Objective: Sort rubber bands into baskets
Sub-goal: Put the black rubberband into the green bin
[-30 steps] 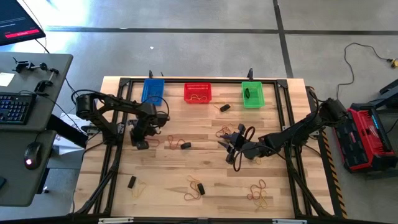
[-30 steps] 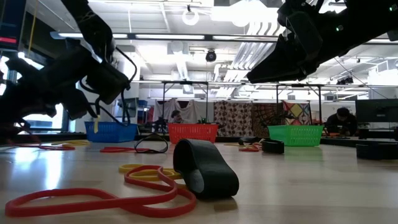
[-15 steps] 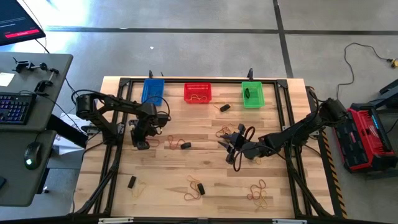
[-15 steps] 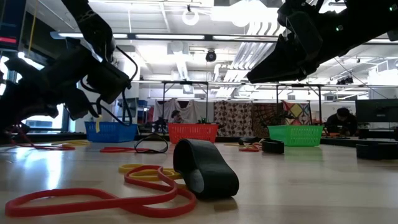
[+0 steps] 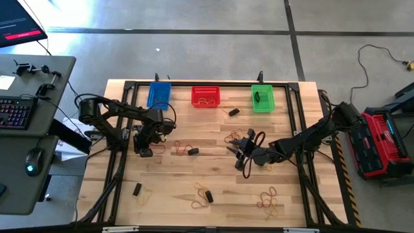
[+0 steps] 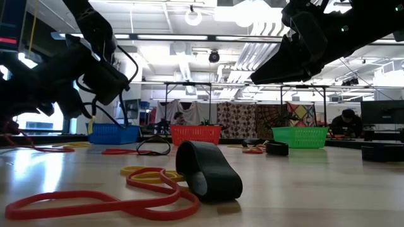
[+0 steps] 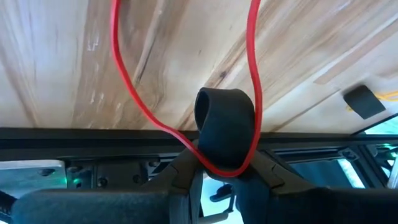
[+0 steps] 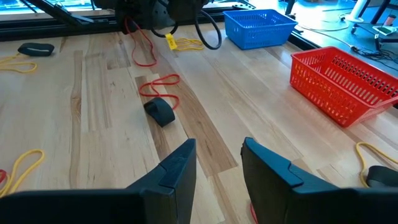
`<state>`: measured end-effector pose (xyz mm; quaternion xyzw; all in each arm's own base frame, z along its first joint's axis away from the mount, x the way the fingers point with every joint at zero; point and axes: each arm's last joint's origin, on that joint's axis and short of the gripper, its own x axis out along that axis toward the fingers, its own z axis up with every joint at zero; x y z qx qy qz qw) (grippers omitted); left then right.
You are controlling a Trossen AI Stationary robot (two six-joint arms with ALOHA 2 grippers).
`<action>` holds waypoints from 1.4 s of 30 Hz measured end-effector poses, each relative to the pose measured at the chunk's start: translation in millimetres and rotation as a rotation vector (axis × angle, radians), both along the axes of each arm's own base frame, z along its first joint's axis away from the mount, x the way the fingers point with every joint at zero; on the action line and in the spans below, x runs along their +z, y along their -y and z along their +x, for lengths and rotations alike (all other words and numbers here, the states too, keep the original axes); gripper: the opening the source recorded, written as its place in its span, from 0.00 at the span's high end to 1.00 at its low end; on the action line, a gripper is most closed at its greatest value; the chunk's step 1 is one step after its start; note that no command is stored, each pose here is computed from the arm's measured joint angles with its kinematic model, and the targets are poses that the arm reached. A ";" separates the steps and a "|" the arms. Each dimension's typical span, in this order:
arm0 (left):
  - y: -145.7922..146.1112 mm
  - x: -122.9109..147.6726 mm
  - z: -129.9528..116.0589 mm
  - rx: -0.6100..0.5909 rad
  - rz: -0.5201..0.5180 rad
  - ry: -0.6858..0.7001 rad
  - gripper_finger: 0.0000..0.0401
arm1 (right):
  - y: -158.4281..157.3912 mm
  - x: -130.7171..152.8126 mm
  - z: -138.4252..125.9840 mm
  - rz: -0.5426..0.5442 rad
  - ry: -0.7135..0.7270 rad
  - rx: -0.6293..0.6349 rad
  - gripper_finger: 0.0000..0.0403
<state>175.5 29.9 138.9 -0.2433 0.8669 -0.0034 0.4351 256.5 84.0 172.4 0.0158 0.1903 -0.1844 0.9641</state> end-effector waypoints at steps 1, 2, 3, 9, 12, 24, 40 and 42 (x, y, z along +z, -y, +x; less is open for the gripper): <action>0.5 0.0 0.1 -0.003 0.000 0.000 0.83 | 0.0 0.0 0.0 0.000 -0.001 0.000 0.71; 0.9 0.0 0.2 -0.005 -0.003 0.001 0.83 | 0.0 -0.1 0.0 0.000 -0.001 0.000 0.71; 1.4 0.1 0.3 -0.007 -0.010 0.005 0.83 | 0.0 -0.1 0.0 0.000 -0.001 0.000 0.71; 5.7 1.2 2.0 0.030 -0.136 0.051 0.83 | 0.0 -0.2 -0.1 -0.001 -0.002 0.000 0.71; 7.3 1.9 3.0 0.053 -0.204 0.080 0.83 | 0.0 -0.2 -0.1 -0.001 -0.003 0.000 0.71; 14.6 6.7 8.5 0.169 -0.504 0.235 0.83 | 0.0 -0.2 0.0 0.000 -0.001 0.000 0.71; 18.0 1.8 19.5 0.113 -0.575 0.424 0.83 | 18.2 -4.0 55.9 0.041 0.158 0.331 0.71; 17.9 1.4 20.2 0.110 -0.574 0.434 0.83 | 18.2 -4.8 73.3 0.031 0.147 0.346 0.70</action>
